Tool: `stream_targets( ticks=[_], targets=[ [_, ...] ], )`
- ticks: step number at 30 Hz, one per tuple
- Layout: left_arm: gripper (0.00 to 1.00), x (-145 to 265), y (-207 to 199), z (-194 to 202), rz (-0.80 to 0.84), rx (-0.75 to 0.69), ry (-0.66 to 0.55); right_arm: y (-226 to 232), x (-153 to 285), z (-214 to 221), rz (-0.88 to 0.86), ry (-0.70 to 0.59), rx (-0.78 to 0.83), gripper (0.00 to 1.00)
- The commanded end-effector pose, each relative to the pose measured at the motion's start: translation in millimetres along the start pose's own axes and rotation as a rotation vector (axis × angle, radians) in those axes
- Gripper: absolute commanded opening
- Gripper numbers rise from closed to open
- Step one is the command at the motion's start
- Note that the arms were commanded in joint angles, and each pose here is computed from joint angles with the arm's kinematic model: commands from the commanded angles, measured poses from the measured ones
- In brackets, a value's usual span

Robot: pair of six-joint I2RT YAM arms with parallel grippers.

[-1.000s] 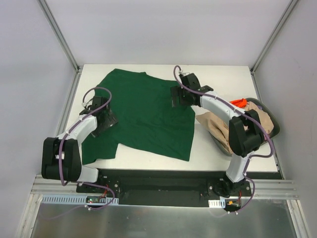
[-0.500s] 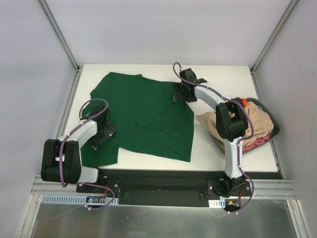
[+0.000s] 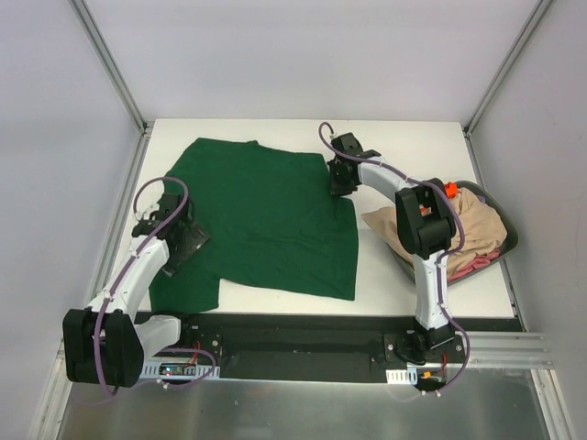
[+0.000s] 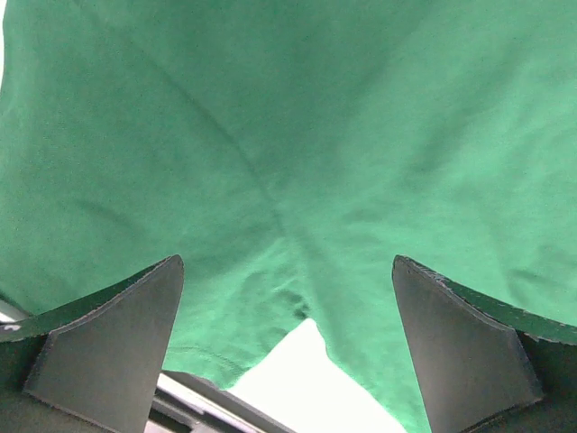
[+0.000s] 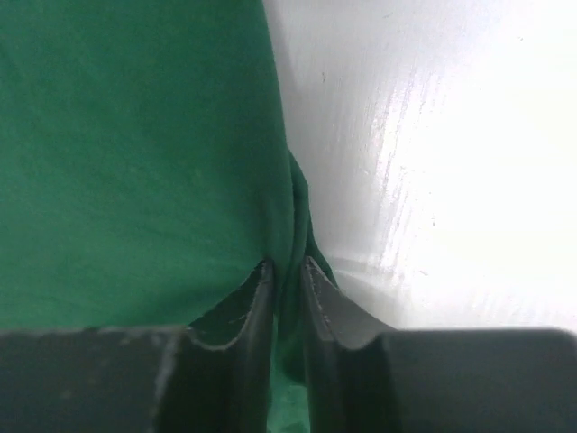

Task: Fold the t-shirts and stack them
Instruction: Flatten out the tshirt

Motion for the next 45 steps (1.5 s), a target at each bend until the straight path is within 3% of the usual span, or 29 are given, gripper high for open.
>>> stream_targets(
  ticks=[1,7,13,19,24,28,29,30,32,37,45],
  targets=[
    [0.99,24.7,-26.8,-25.4,0.103,-0.038,-0.072,-1.3,27.4,-11.8,0.011,-0.067,0.066,0.15],
    [0.99,19.3,-31.7,-5.5,0.174,-0.097,-0.005,-40.1,77.5,-26.0,0.219,-0.101,0.197,0.03],
    [0.99,18.8,-29.8,-1.4,0.191,-0.098,0.000,-18.3,101.0,-17.2,0.187,-0.099,0.262,0.01],
    [0.99,16.3,-21.0,-4.0,0.169,-0.076,-0.040,51.8,120.8,1.4,0.208,-0.113,0.375,0.03],
    [0.99,13.9,-18.1,-6.3,0.149,-0.070,-0.055,149.0,122.7,45.9,0.104,-0.126,0.488,0.06],
    [0.99,10.4,-15.1,-4.9,0.128,-0.071,-0.050,208.8,122.5,94.8,-0.017,-0.104,0.580,0.21],
    [0.99,10.3,-15.6,-4.5,0.130,-0.071,-0.047,215.1,125.5,100.6,-0.046,-0.103,0.605,0.32],
    [0.99,10.0,-15.6,-4.2,0.131,-0.071,-0.046,217.9,129.8,105.0,-0.087,-0.100,0.622,0.51],
    [0.99,9.0,-15.5,-3.9,0.126,-0.074,-0.043,218.0,143.4,103.6,-0.151,-0.134,0.631,0.71],
    [0.99,4.9,-14.8,-2.1,0.105,-0.075,-0.028,194.7,167.9,91.1,-0.262,-0.228,0.552,0.85],
    [0.99,-4.7,-15.7,2.4,0.071,-0.084,0.009,179.6,138.1,59.5,-0.421,-0.166,0.356,0.87]
  ],
)
Point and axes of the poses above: each gripper's point midway between its finger pads, its own x axis back along the fingers, its own y axis along the line the jaws close on, z = x × y, the point moved 1 cm from there along x, back along the fingers, and after that the axes turned 5 degrees about x, right-handed, at the moved point
